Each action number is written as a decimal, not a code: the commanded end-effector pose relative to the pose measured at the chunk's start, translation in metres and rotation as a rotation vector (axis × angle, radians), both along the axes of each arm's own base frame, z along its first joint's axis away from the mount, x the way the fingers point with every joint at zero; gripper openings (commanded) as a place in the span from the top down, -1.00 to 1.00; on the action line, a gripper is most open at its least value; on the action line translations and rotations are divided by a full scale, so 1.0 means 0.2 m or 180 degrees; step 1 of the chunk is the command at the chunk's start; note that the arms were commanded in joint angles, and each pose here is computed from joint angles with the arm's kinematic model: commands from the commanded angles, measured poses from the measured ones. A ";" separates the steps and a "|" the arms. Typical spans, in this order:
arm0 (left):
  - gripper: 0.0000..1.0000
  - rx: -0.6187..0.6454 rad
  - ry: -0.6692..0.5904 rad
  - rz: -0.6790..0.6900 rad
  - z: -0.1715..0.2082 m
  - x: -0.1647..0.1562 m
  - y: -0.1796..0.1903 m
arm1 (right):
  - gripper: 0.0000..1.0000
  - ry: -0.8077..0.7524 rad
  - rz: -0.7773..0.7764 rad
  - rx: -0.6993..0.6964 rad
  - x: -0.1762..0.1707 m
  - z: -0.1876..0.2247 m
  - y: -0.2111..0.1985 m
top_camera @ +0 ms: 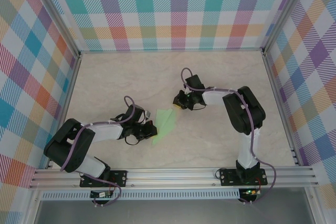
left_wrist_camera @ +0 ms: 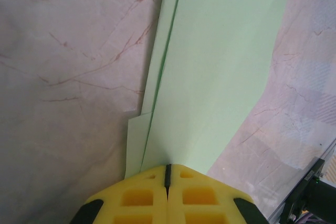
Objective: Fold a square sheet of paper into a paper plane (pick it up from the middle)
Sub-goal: Fourth fold the wing at the center of the table.
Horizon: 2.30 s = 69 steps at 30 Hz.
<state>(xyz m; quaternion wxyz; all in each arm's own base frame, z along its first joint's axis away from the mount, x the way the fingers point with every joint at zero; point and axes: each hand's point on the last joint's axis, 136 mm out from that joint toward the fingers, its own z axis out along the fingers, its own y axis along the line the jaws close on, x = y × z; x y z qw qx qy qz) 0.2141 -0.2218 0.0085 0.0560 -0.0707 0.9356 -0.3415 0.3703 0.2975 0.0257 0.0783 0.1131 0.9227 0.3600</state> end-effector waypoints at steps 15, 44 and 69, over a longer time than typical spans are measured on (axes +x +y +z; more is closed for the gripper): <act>0.98 0.0918 0.0636 0.0009 -0.26 -0.27 0.28 | 0.78 0.0163 0.0537 0.0244 -0.40 0.04 0.31; 0.58 -0.0496 0.0110 0.0189 0.30 0.08 -0.13 | 0.82 0.0549 0.0341 -0.0288 -0.51 -0.23 0.15; 0.50 0.0357 0.0837 0.0201 -0.05 -0.45 0.26 | 0.81 0.0633 0.0328 -0.0552 -0.52 -0.27 0.09</act>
